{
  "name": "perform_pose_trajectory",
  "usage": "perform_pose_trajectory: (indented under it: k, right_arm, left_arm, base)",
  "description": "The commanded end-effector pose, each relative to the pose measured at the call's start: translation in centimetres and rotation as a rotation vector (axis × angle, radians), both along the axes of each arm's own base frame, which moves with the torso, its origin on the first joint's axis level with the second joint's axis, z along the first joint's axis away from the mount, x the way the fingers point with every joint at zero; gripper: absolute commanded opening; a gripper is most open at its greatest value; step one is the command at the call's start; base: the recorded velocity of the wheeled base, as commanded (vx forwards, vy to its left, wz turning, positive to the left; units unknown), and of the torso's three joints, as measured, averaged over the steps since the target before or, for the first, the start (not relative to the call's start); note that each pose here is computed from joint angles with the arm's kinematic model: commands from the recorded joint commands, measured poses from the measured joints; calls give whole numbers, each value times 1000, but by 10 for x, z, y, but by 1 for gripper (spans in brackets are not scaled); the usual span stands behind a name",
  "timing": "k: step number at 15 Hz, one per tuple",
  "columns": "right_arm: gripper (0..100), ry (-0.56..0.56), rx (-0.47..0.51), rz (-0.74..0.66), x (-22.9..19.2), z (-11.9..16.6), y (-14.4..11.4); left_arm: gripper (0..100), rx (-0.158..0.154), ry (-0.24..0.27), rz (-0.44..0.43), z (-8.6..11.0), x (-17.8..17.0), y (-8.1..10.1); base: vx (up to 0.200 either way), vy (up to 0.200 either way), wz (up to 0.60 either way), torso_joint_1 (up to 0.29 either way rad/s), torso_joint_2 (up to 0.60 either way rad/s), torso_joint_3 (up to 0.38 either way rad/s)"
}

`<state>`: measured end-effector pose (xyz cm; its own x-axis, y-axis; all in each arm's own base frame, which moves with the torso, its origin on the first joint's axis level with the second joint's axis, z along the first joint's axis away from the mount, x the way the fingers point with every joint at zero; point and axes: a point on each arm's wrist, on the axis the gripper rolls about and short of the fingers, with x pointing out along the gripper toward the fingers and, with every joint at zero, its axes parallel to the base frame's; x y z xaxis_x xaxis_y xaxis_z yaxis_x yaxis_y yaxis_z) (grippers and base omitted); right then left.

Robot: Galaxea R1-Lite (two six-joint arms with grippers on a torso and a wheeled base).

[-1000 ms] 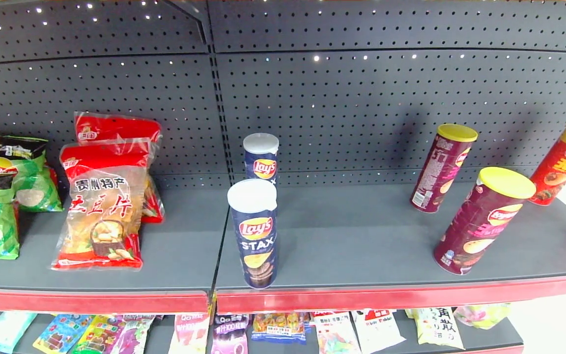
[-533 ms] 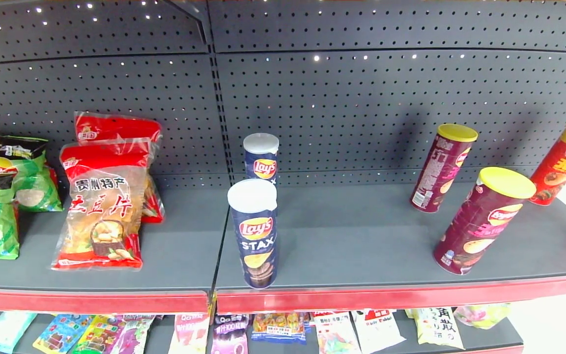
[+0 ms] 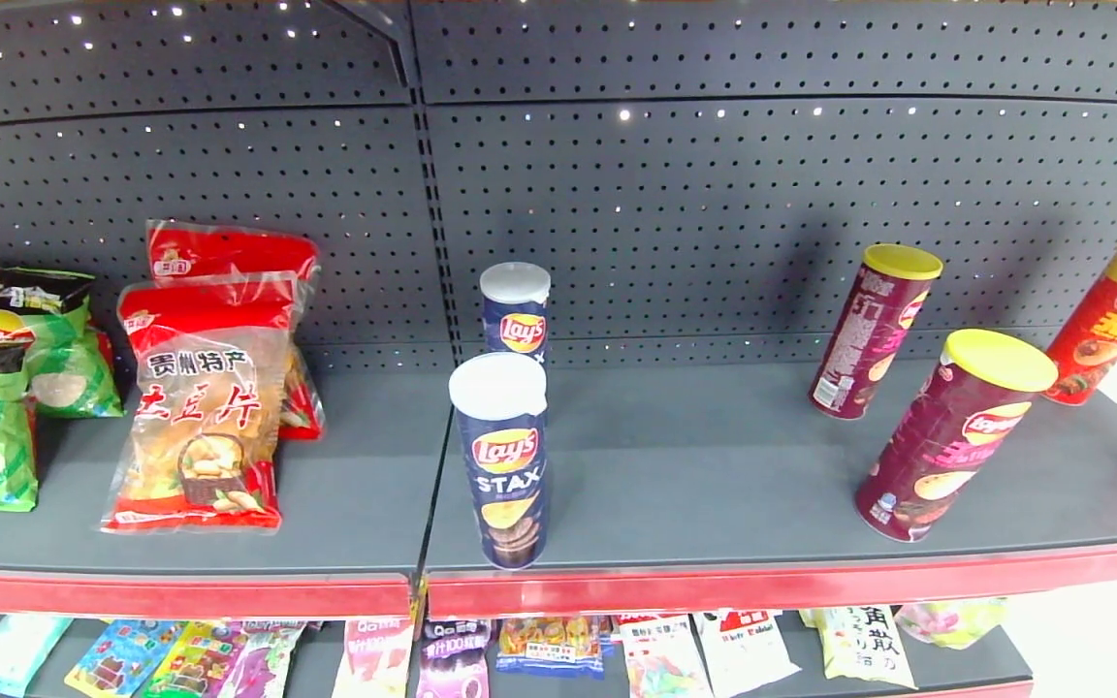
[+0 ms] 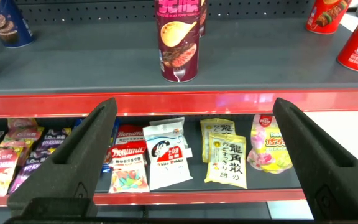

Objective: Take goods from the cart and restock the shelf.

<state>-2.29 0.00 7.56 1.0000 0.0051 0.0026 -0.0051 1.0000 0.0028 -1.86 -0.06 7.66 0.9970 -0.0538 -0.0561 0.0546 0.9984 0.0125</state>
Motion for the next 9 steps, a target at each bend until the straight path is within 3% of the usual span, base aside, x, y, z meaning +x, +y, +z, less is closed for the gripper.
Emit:
perform_pose_trajectory:
  k: [1, 9]
  right_arm:
    - [100, 1, 0, 1, 0, 0, 0]
    - [100, 1, -1, 3, 0, 0, 0]
  left_arm:
    - [100, -7, -59, 91, -1, -4, 1]
    - [100, -2, -58, 88, -1, -4, 1]
  base:
    - [0, 0, 0, 0, 0, 0]
    - [0, 0, 0, 0, 0, 0]
